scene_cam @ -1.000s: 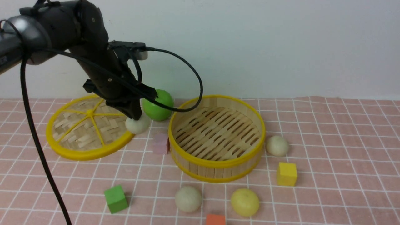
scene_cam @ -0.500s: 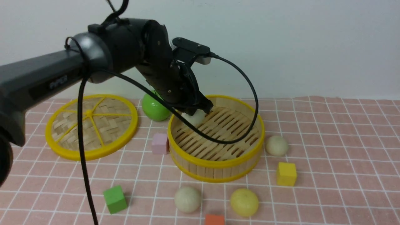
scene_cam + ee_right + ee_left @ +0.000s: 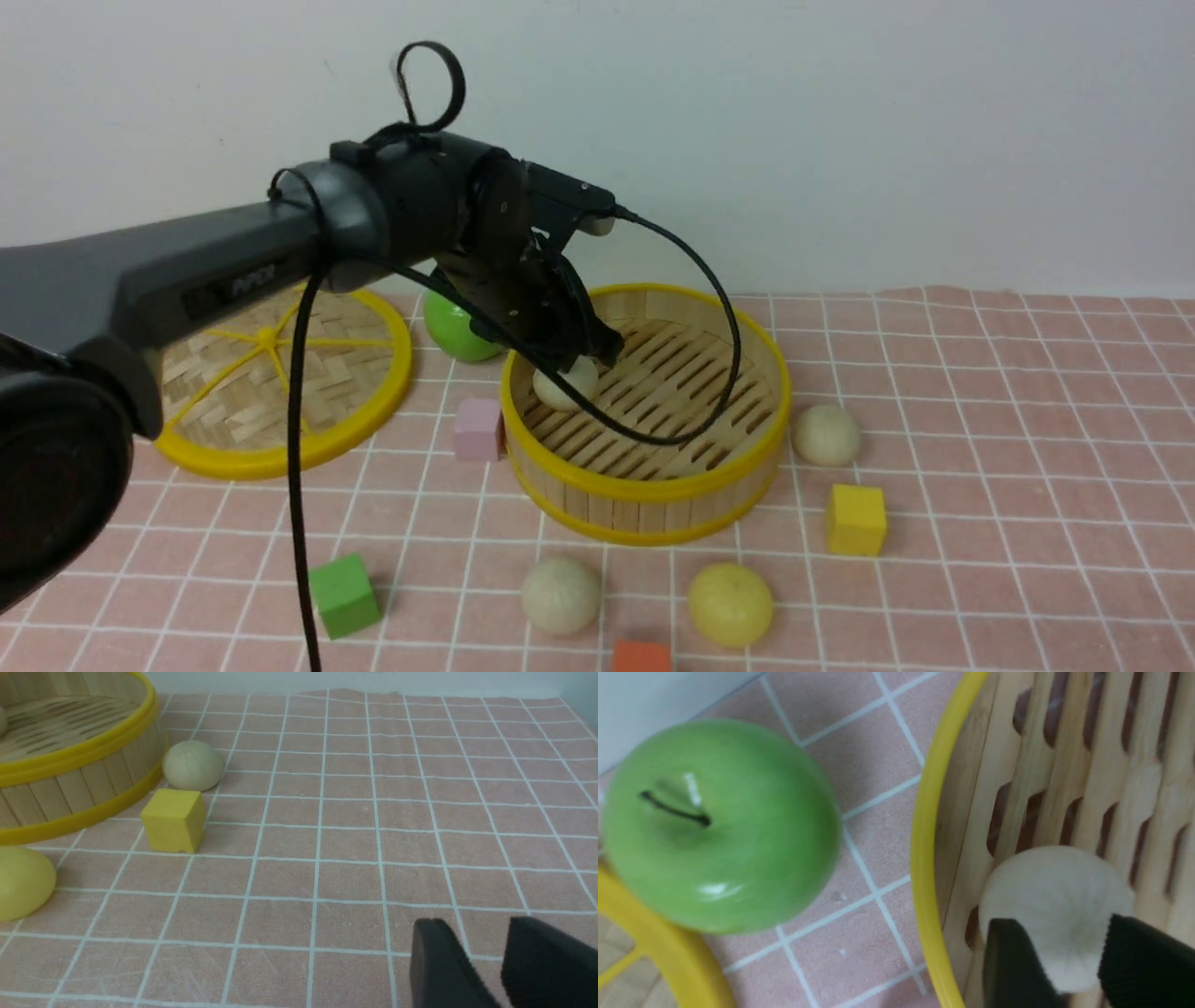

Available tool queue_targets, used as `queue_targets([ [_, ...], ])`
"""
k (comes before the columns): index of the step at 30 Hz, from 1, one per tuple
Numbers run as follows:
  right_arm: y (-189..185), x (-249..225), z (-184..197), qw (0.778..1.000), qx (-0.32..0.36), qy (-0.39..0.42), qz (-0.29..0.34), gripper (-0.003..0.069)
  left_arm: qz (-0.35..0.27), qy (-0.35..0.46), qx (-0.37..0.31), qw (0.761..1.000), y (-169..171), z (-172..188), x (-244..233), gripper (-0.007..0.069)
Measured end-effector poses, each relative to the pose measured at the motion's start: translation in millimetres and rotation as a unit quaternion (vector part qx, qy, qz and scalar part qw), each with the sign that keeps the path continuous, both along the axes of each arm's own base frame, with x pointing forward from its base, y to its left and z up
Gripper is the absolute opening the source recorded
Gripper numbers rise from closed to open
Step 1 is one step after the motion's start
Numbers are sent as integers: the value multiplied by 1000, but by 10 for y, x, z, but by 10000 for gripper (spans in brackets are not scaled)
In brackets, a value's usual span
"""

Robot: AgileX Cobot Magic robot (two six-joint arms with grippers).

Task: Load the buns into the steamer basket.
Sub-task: Use the left arm to put the steamed stuffed bun into the steamer, then use the left arm to grab a steamed stuffed bun

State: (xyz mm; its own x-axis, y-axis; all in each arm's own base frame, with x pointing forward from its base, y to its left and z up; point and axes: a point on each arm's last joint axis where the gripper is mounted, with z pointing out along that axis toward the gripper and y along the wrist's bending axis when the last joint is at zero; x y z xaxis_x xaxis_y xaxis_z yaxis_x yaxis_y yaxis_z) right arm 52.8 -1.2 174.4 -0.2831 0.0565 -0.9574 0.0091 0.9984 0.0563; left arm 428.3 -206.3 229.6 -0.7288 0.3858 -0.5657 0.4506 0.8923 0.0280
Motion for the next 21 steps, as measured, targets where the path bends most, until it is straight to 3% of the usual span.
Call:
queue_targets([
  [3,0,0,0,1000,0,0,0,238,26,14,-30,999,38,360,-171,365],
  [8,0,0,0,1000,0,0,0,238,22,72,-48,996,76,763,-591,333],
  [12,0,0,0,1000,0,0,0,238,1,176,-14,984,12,440,-1036,197],
  [15,0,0,0,1000,0,0,0,238,-12,217,12,976,-44,167,-1219,148],
  [21,0,0,0,1000,0,0,0,238,-46,215,28,975,-275,-92,-1382,177],
])
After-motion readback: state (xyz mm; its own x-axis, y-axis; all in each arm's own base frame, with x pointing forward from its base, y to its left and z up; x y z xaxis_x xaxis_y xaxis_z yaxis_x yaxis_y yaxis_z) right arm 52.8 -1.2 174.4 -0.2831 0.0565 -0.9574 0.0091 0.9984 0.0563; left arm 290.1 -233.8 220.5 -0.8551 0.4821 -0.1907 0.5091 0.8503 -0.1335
